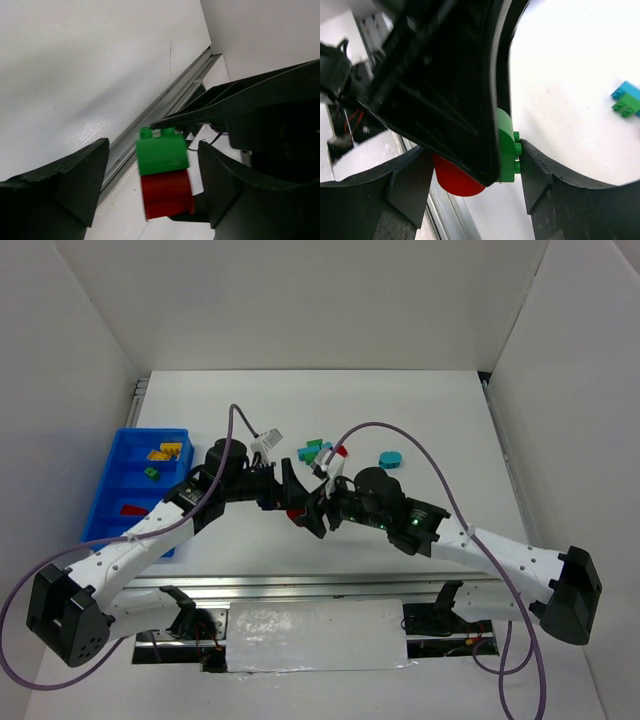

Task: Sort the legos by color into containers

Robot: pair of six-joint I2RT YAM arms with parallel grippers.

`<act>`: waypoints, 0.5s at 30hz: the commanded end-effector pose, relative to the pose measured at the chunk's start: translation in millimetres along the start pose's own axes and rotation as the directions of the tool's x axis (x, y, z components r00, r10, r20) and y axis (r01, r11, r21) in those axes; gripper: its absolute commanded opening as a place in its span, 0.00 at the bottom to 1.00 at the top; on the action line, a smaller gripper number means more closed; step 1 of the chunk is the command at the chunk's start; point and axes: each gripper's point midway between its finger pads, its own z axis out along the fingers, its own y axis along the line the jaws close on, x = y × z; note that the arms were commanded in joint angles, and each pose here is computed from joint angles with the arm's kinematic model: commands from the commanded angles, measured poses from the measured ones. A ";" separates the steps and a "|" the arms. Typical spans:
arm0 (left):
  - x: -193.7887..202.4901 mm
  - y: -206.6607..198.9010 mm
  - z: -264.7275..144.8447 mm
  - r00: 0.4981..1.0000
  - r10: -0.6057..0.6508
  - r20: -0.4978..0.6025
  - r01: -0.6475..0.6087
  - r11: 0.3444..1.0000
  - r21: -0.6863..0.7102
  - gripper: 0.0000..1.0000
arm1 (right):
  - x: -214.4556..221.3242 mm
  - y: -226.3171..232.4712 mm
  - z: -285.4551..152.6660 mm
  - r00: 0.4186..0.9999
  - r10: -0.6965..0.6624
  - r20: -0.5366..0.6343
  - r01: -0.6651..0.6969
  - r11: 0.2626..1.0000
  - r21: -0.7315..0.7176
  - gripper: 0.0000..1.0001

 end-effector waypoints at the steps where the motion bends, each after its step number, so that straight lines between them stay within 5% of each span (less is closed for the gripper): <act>1: 4.3 0.7 4.5 1.000 0.022 -0.003 -0.022 1.000 0.003 0.81 | -40.0 -6.1 -9.5 0.986 0.019 0.165 -0.029 0.998 0.059 0.17; 4: 8.5 -6.0 5.5 0.999 0.038 -0.014 -0.037 0.999 0.031 0.68 | -38.8 -6.2 -7.2 0.987 0.027 0.158 -0.037 0.998 0.057 0.17; 8: 7.1 -22.9 4.8 0.997 0.072 -0.017 -0.070 0.993 0.092 0.18 | -39.9 -3.5 -3.4 0.987 0.041 0.156 -0.048 0.998 0.045 0.18; 11: 3.1 -31.4 3.6 0.995 0.097 -0.002 -0.096 0.987 0.126 0.00 | -42.1 2.6 -1.9 0.986 0.048 0.160 -0.052 0.998 0.018 0.23; 13: 0.2 -34.4 1.8 0.994 0.111 0.018 -0.112 0.985 0.134 0.00 | -43.6 7.2 -3.2 0.985 0.054 0.165 -0.053 0.999 -0.006 0.45; 14: -2.3 -35.6 1.0 0.992 0.120 0.031 -0.123 0.983 0.133 0.00 | -39.9 9.3 -3.6 0.985 0.066 0.161 -0.064 0.998 -0.018 0.99; 15: -3.3 -37.5 -1.3 0.991 0.128 0.040 -0.132 0.982 0.135 0.00 | -41.8 10.7 -7.1 0.983 0.071 0.170 -0.068 0.997 -0.024 1.00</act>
